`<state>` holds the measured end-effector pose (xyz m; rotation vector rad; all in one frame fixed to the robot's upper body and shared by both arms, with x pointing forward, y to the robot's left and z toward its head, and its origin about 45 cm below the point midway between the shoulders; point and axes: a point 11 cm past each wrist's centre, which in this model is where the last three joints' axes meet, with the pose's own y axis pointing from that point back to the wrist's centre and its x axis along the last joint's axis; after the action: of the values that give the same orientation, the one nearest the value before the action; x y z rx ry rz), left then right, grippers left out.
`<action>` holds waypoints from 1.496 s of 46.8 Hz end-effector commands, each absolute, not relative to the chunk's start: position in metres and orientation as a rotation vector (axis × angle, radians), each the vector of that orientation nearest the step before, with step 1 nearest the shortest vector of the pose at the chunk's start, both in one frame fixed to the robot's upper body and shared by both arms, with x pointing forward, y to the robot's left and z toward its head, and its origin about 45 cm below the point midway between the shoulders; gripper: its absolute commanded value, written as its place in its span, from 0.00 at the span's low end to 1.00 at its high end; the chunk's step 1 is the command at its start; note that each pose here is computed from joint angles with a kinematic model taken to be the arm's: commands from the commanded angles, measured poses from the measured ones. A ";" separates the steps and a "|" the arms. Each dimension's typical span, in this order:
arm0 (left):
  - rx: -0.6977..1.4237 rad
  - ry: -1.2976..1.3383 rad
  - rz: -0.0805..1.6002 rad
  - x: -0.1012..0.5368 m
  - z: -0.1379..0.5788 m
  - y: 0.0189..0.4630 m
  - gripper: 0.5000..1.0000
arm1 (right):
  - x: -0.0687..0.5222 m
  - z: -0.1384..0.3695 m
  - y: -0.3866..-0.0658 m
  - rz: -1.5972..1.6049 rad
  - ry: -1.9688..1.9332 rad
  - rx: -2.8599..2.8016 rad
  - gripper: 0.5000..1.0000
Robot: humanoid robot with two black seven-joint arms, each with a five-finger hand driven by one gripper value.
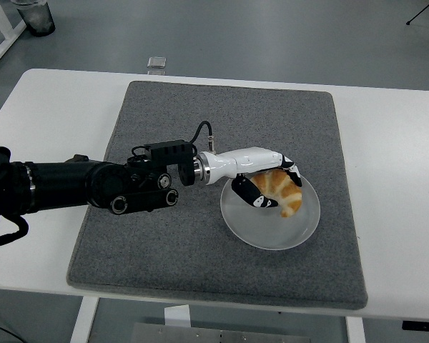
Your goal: Place the bread on the plate
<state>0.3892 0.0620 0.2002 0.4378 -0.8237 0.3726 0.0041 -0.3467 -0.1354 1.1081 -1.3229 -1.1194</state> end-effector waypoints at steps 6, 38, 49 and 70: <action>0.433 -0.818 0.372 0.388 0.201 0.062 0.96 | 0.004 -0.135 -0.347 -1.119 -1.323 1.108 0.90; 0.327 -0.650 0.532 0.429 0.261 0.074 0.98 | 0.004 -0.135 -0.347 -1.119 -1.323 1.108 0.90; 0.254 -0.516 0.624 0.459 0.299 0.095 0.98 | 0.004 -0.135 -0.347 -1.119 -1.323 1.108 0.90; 0.068 -0.271 0.826 0.502 0.352 0.135 0.98 | 0.004 -0.135 -0.347 -1.120 -1.324 1.108 0.90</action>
<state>0.4989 0.1326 0.3454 0.0972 -0.2932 0.8009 0.0042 -0.3467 -0.1354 1.1082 -1.3233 -1.1193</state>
